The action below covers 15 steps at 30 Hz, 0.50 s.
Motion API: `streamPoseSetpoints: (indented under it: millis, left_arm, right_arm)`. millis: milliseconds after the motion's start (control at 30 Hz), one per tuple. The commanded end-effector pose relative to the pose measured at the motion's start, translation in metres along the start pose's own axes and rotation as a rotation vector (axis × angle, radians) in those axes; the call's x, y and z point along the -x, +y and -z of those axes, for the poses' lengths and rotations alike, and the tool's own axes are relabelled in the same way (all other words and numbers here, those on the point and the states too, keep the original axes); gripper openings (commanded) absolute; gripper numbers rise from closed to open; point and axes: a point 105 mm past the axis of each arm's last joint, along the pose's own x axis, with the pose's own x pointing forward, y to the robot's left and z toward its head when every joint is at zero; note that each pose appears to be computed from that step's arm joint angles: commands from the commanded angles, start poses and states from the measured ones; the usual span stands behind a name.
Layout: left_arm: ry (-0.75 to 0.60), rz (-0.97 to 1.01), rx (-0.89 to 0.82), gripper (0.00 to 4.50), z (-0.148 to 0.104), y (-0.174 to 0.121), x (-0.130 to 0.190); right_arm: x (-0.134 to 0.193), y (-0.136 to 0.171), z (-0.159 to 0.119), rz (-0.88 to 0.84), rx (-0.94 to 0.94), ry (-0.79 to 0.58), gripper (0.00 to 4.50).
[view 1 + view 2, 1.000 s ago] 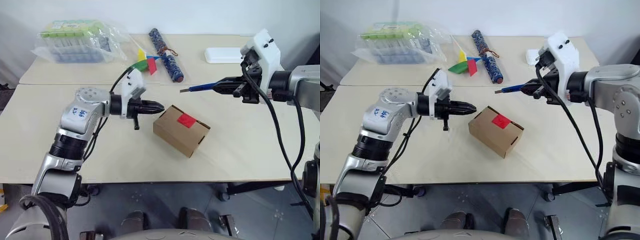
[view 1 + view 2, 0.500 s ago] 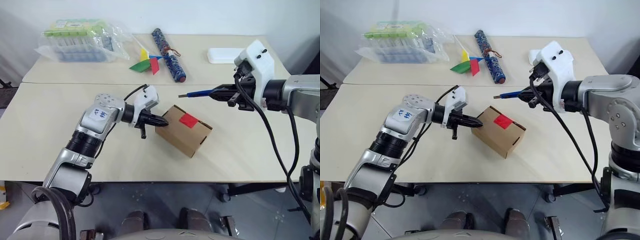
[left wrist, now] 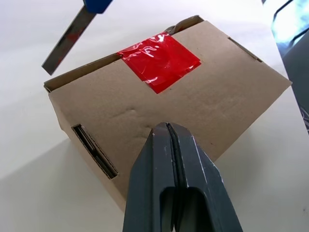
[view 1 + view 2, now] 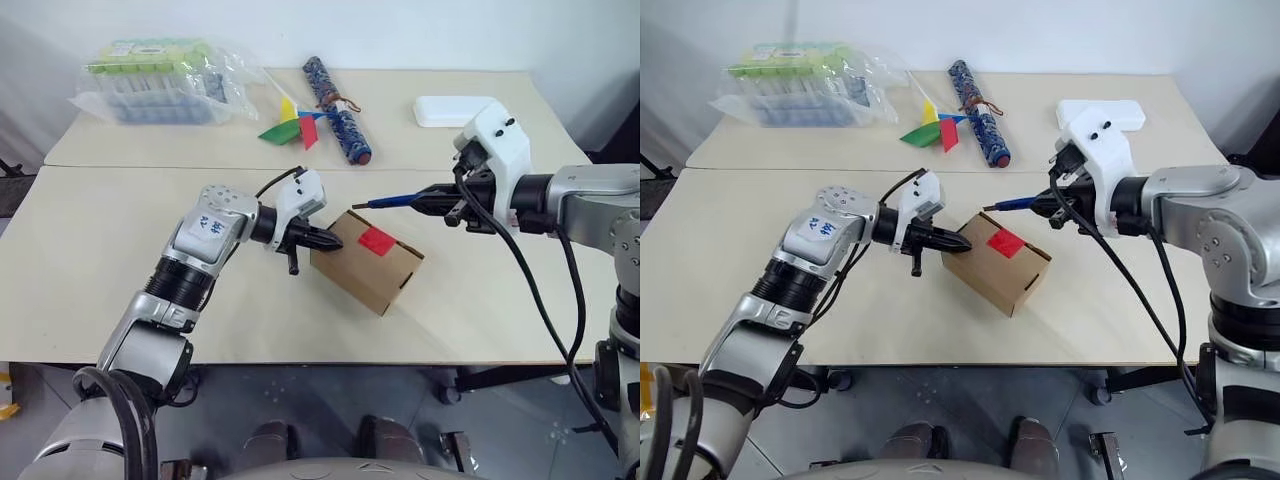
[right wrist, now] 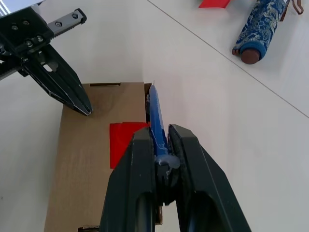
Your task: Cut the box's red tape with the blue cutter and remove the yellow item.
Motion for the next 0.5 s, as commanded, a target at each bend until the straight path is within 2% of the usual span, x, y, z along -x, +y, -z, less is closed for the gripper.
streamPoseSetpoints:
  millis: [33, 333, 500]
  left_arm:
    - [0.03, -0.001, 0.001, 0.0, 0.003, 0.0, -0.003]
    - [0.031, 0.001, 0.001, 0.0, 0.002, -0.001, -0.004]
    - [0.031, -0.004, 0.002, 0.0, 0.002, 0.0, -0.004]
  right_arm:
    - [0.004, 0.005, -0.003, 0.0, 0.036, -0.017, 0.16]
    - [0.005, 0.005, 0.009, 0.005, 0.036, 0.022, 0.16]
    - [0.008, 0.002, 0.001, 0.014, 0.047, -0.004, 0.16]
